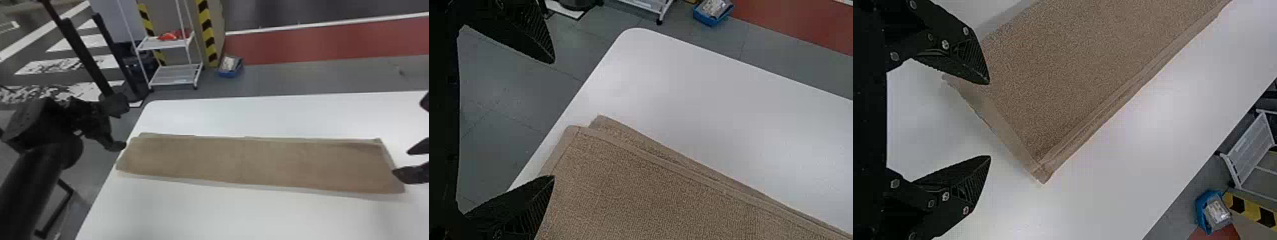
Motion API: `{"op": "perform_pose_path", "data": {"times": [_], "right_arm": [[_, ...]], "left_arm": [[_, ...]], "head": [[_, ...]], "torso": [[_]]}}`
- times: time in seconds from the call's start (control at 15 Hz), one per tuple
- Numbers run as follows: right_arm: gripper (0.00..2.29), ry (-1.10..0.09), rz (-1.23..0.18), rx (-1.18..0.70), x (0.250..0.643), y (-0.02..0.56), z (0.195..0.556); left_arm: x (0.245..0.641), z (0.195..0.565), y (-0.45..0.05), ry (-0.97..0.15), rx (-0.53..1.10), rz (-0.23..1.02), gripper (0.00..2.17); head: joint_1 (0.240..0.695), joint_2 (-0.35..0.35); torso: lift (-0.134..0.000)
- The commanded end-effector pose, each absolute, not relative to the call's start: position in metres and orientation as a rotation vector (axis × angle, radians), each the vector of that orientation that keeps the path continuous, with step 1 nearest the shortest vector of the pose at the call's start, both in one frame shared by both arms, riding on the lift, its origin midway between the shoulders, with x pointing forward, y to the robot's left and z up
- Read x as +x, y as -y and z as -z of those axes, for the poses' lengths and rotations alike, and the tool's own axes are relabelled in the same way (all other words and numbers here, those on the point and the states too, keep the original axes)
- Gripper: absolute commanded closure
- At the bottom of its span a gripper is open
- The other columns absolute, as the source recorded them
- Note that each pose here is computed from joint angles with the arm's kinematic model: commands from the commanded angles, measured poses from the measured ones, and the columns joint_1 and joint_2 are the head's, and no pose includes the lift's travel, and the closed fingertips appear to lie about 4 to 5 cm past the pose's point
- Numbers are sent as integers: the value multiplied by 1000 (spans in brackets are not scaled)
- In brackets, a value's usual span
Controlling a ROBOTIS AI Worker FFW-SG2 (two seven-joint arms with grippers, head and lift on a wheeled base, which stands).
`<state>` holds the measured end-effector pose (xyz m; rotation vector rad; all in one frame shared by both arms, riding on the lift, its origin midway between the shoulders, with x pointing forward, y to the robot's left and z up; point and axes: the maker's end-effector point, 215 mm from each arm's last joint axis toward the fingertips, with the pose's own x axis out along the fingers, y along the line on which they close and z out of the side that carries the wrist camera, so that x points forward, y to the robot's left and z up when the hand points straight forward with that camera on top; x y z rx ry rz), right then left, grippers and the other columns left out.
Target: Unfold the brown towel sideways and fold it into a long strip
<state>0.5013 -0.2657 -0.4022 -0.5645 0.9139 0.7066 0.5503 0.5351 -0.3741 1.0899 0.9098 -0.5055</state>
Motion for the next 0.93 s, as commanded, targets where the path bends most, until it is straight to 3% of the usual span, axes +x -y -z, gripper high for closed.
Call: {"op": "perform_pose_path", "data": {"times": [0.0,0.47,0.67,0.87], "right_arm": [[424,-915,-714,-560,501,266,401],[421,-901,-678,-429,497,270,390],[421,-900,-613,-319,488,280,392],[390,-902,-556,-322,497,288,401]], "left_arm": [[549,369,-534,-897,1091,494,63],[556,351,-536,-796,1019,432,66],[555,336,-533,-685,912,376,70],[546,328,-530,-602,810,300,66]], "head": [[695,275],[695,272],[695,270],[695,260]], "torso": [[-125],[-125],[-125],[-125]]}}
